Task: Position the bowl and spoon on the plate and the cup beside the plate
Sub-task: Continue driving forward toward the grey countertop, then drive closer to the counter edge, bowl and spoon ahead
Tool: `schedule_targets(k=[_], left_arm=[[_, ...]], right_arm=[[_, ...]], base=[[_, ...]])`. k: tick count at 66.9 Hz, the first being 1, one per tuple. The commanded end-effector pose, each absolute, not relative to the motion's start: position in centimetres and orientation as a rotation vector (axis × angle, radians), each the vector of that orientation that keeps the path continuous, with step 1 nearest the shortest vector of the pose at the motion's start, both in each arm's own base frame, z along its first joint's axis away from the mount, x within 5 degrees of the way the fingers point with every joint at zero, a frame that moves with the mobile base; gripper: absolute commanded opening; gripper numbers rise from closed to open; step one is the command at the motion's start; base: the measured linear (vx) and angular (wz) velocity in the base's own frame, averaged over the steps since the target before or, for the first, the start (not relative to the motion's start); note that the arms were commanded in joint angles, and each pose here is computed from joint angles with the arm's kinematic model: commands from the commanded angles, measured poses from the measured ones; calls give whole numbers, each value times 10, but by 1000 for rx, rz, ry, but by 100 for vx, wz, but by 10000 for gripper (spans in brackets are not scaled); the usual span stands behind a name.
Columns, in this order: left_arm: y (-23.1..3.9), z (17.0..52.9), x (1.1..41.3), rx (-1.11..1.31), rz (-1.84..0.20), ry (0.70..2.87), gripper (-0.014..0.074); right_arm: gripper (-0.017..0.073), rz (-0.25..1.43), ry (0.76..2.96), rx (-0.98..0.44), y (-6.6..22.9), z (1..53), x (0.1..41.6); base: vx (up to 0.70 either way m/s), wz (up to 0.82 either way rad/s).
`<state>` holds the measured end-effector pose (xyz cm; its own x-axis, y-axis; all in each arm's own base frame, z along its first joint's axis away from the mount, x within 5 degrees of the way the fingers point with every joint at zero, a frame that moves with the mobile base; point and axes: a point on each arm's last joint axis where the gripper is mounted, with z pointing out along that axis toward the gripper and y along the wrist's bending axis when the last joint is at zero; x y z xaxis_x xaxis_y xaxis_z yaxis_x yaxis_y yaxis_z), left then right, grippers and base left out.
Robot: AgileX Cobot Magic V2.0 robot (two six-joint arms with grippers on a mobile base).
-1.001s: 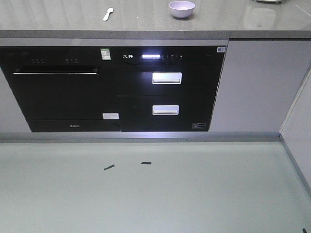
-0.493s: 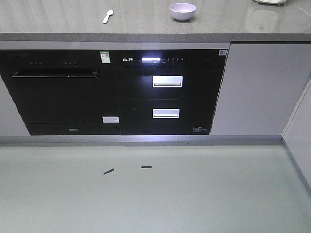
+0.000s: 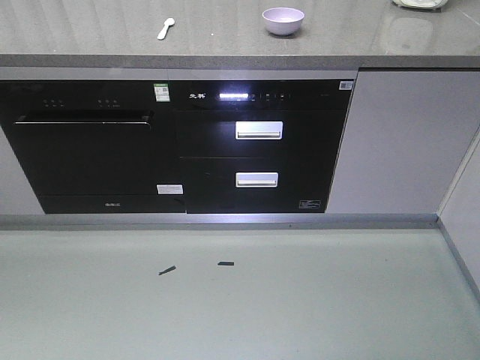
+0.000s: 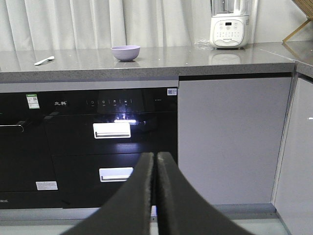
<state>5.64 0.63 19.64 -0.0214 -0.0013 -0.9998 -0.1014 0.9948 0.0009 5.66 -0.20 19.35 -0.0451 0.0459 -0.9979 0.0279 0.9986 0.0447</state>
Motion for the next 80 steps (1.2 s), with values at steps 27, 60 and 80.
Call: schedule_targets(k=[27,60,80], left_arm=[[5,197,56,-76,60,1521,-6],[5,197,56,-76,60,1521,-6],[5,197,56,-76,60,1521,-6]], right_arm=[[-1,6,1549,33,-1,198,56],[-1,6,1549,33,-1,198,56],[-1,6,1549,33,-1,198,56]], base=[[5,0],[6,0],[7,0]])
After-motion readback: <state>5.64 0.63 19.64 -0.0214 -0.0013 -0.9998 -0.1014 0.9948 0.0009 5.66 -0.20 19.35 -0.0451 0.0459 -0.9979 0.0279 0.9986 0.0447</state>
